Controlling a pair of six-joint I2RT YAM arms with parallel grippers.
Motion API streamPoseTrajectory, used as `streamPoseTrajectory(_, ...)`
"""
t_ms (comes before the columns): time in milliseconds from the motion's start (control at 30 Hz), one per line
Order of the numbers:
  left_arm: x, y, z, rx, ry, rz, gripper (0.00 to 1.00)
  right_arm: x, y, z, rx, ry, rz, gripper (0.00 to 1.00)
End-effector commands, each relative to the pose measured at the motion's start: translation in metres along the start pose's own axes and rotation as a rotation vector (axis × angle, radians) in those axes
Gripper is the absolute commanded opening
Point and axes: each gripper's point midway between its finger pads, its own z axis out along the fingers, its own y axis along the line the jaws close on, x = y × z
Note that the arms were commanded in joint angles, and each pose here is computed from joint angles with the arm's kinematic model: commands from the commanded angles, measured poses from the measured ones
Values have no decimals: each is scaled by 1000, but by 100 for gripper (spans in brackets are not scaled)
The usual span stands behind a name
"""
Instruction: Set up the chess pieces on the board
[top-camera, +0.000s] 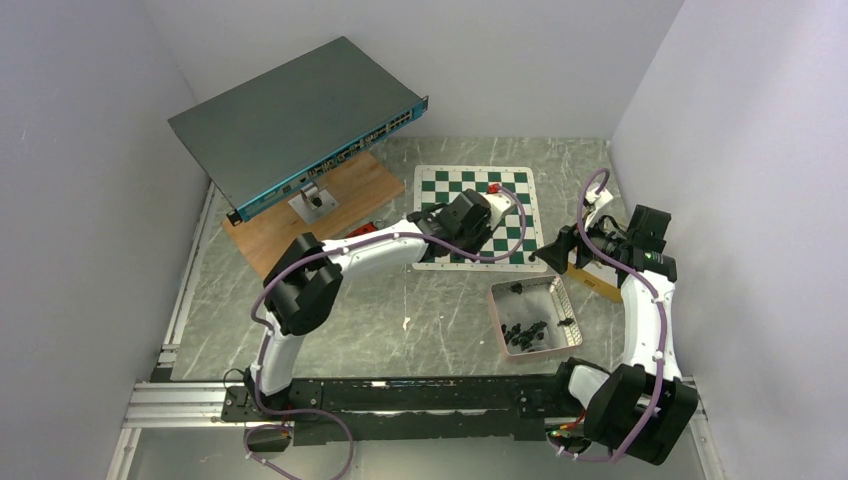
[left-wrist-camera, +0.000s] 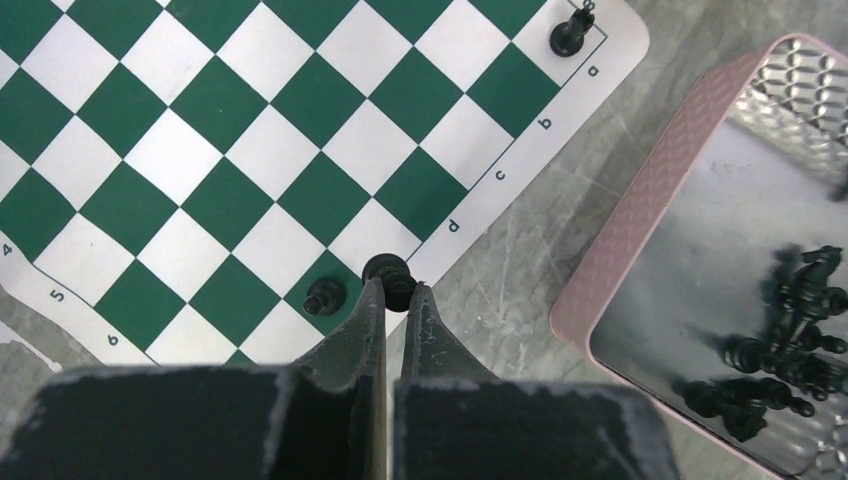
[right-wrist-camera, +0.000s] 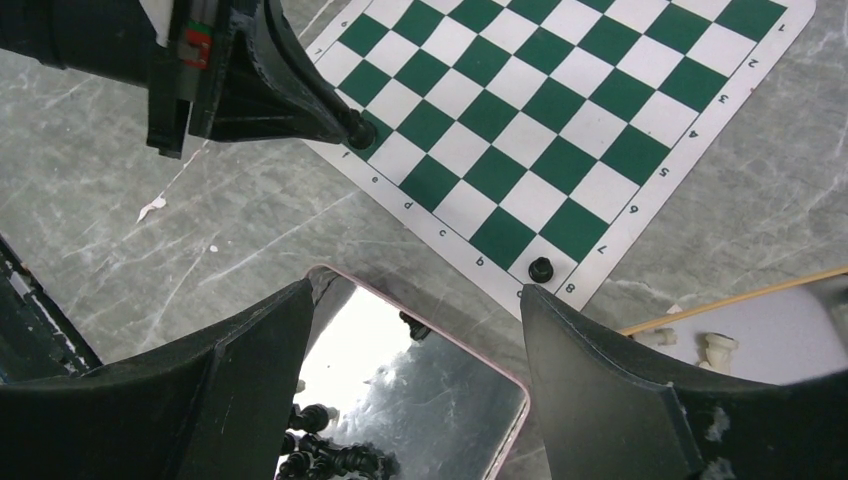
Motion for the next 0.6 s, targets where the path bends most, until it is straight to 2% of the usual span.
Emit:
streamPoseTrajectory(0, -25, 2, 5, -16, -76, 34, 0, -3, -3, -1, 1, -18, -18, 78)
streamPoseTrajectory(567, -10, 16, 31, 28, -41, -33, 0, -1, -3, 0, -4, -14, -15, 79)
